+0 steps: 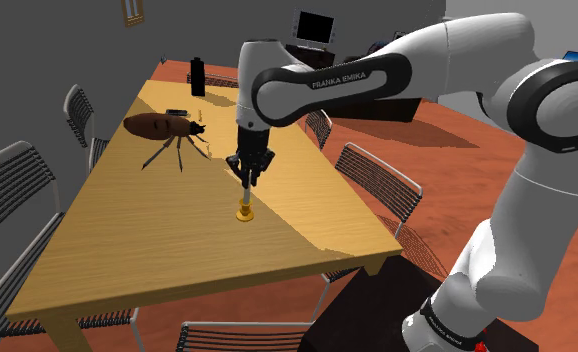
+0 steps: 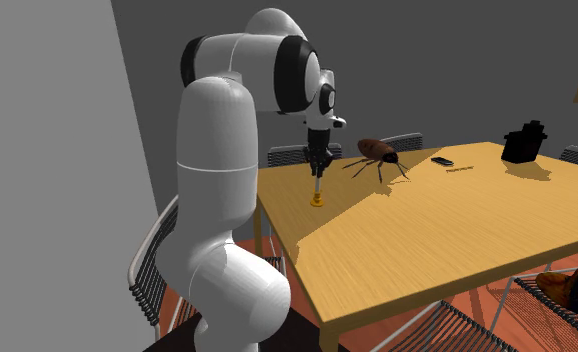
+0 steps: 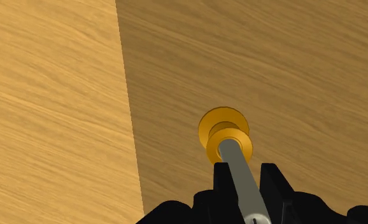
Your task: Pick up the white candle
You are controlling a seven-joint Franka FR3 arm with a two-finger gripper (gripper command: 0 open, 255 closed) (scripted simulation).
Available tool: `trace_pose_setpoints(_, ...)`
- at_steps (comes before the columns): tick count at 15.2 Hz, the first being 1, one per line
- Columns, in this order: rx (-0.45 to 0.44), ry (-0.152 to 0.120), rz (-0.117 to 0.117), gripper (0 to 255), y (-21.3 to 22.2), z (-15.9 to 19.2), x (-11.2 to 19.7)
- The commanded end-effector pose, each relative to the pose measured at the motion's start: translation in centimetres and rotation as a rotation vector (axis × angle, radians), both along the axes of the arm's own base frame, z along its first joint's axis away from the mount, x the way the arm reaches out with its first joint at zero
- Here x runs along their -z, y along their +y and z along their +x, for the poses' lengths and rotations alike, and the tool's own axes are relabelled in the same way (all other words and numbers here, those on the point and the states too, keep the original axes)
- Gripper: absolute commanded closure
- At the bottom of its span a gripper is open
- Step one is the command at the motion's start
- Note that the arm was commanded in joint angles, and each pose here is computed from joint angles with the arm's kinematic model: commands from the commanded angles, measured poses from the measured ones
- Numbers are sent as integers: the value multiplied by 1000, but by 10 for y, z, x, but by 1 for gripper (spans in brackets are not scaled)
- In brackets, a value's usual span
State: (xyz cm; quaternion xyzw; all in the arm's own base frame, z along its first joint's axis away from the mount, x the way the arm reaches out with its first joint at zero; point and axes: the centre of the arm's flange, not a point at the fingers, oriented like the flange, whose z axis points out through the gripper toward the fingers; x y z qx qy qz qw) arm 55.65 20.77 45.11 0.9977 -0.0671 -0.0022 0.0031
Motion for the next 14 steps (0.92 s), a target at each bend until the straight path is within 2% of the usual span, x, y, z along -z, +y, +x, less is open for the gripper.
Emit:
trace_pose_setpoints(1,0,0,0,255,-1,-1,-10)
trace_pose_setpoints(12,0,0,0,255,-1,-1,-68)
trace_pose_setpoints(14,0,0,0,255,-1,-1,-69)
